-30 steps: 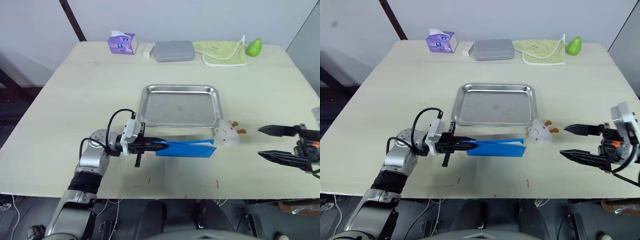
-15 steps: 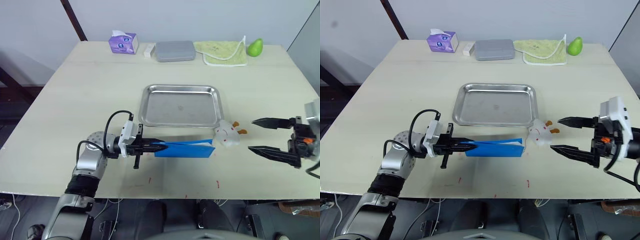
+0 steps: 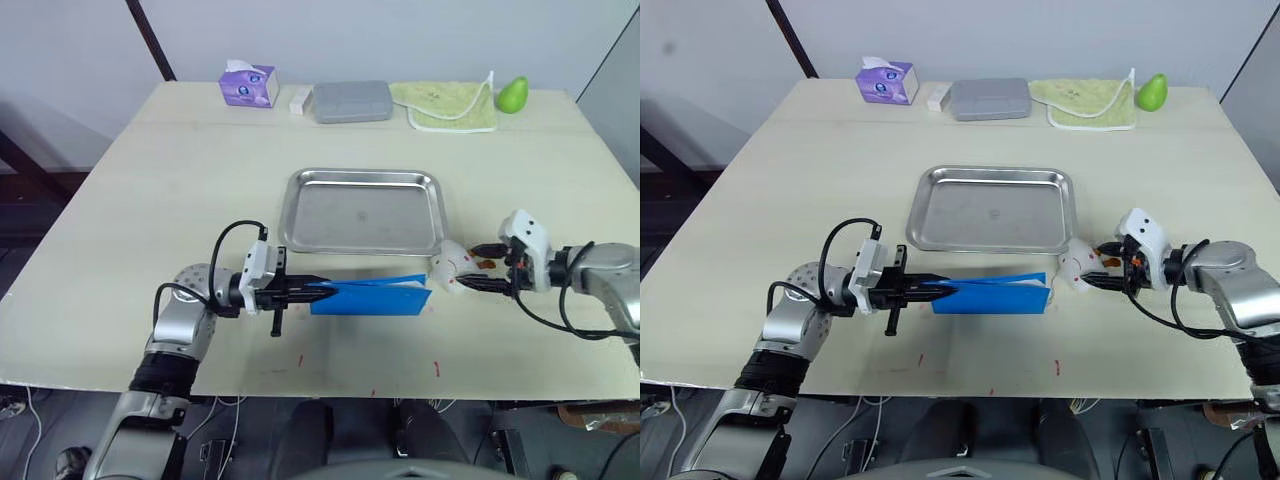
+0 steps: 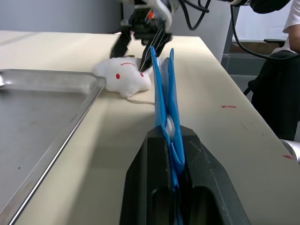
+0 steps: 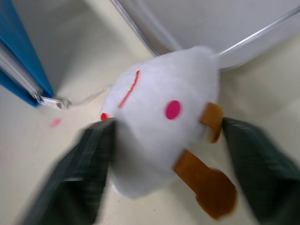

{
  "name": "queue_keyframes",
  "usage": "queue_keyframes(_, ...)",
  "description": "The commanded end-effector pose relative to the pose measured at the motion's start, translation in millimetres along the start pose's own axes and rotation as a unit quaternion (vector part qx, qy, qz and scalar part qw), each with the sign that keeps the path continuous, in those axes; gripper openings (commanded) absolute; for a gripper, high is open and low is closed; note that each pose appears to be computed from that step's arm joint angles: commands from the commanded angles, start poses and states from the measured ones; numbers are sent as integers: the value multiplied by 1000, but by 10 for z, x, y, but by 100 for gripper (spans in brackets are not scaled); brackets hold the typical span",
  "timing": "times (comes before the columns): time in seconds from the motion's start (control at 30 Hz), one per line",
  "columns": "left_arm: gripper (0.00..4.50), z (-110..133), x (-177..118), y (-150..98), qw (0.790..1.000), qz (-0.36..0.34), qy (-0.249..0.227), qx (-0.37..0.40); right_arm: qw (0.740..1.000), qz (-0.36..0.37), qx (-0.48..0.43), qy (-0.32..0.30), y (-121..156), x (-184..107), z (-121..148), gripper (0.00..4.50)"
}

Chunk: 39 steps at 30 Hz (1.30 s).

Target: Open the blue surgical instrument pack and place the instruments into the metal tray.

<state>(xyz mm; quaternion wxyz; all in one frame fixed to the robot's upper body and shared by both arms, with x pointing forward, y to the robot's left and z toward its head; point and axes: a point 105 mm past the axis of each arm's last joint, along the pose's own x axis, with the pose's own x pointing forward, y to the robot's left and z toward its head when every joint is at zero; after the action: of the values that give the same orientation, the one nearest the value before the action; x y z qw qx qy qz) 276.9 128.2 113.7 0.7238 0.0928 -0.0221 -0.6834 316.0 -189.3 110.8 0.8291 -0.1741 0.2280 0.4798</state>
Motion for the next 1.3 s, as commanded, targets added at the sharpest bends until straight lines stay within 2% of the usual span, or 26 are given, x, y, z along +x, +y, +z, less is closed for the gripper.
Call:
queue_keyframes(0.03, 0, 23, -26, -6, 1000, 4, 6, 14, 1000, 11, -17, -7, 11, 6, 82, 140)
queue_keyframes(0.1, 0, 14, -12, -9, 1000, 5, 7, 14, 1000, 15, -15, -13, 26, -4, 102, 36)
queue_keyframes(0.13, 0, 13, -4, -10, 1000, 5, 8, 14, 1000, 15, -15, -13, 31, -14, 103, 17)
queue_keyframes(0.23, 0, 9, 19, -10, 1000, 6, 9, 14, 999, 16, -3, -30, 60, -138, 146, 17)
queue_keyframes(0.47, 0, -26, 23, 7, 1000, 3, 21, 11, 992, 43, 46, -106, 246, -647, 417, 17)
queue_keyframes(0.6, 0, -59, 37, 16, 999, -1, 31, 8, 984, 64, 54, -155, 370, -814, 724, 17)
queue_keyframes(0.73, 0, -73, 71, 35, 999, -7, 37, 9, 972, 113, 49, -199, 566, -831, 1053, 17)
queue_keyframes(0.83, 0, -51, 111, 48, 999, -17, 42, 14, 965, 136, 17, -224, 686, -640, 1321, 17)
queue_keyframes(1.17, 0, -60, 90, 36, 998, -29, 56, 19, 951, 164, -37, -258, 900, 146, 1882, 17)
queue_keyframes(1.3, 0, -90, 85, 23, 998, -28, 57, 17, 948, 176, -49, -261, 972, 380, 1974, 17)
